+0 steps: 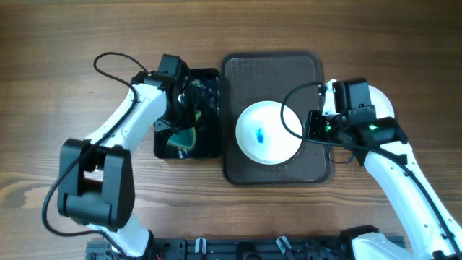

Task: Clean dirty plates on tray and stack at the side
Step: 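Move the sponge toward the held plate with left gripper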

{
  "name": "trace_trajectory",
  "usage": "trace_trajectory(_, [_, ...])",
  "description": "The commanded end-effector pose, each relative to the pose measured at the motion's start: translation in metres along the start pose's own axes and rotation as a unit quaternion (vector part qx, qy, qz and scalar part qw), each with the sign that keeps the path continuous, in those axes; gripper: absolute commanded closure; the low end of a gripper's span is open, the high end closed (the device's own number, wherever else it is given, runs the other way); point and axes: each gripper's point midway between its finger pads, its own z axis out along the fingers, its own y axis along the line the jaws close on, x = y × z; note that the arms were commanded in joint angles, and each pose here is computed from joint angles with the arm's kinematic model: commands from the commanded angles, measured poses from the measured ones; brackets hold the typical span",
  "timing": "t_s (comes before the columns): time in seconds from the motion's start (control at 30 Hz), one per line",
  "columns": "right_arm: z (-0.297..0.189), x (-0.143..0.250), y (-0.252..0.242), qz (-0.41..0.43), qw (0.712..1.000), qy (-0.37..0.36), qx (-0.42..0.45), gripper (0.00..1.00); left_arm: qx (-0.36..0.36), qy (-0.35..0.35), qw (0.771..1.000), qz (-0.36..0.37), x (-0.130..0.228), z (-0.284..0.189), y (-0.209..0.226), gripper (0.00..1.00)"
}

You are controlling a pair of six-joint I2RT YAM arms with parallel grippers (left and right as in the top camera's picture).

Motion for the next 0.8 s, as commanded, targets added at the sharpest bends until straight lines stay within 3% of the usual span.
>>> trace_trajectory(0.0, [0.007,0.003,-0.005,0.005,1.0,0.013,0.013,0.76,-0.019,0.019,1.0,0.002,0.008,0.035,0.007,0.63])
trace_trajectory(0.03, [0.009,0.004,-0.006,0.006,1.0,0.017,0.015,0.76,-0.013,0.025,1.0,0.002,0.01,0.041,0.005,0.69])
trace_trajectory(0.07, [0.013,0.006,-0.007,0.007,1.0,0.024,0.017,0.76,-0.016,0.035,0.999,0.001,0.015,0.05,0.007,0.96])
trace_trajectory(0.13, [0.017,0.007,-0.012,0.01,0.999,0.029,0.03,0.76,-0.017,0.037,0.999,0.001,0.015,0.05,0.008,0.96])
trace_trajectory(0.2, [0.023,0.009,-0.029,0.067,0.994,0.033,0.074,0.79,-0.017,0.031,0.999,0.003,0.01,0.035,0.006,0.96])
trace_trajectory(0.3, [0.032,0.01,-0.036,0.105,0.991,0.052,0.059,0.8,-0.009,0.008,1.0,0.004,-0.002,0.006,0.0,0.96])
trace_trajectory(0.57, [0.059,0.017,-0.03,0.026,0.992,0.107,-0.055,0.71,0.008,-0.061,0.998,0.006,-0.03,-0.088,-0.012,0.96])
trace_trajectory(0.77, [0.095,0.03,-0.03,0.012,0.989,0.14,-0.046,0.66,0.081,-0.068,0.994,0.012,-0.036,-0.12,-0.041,0.96])
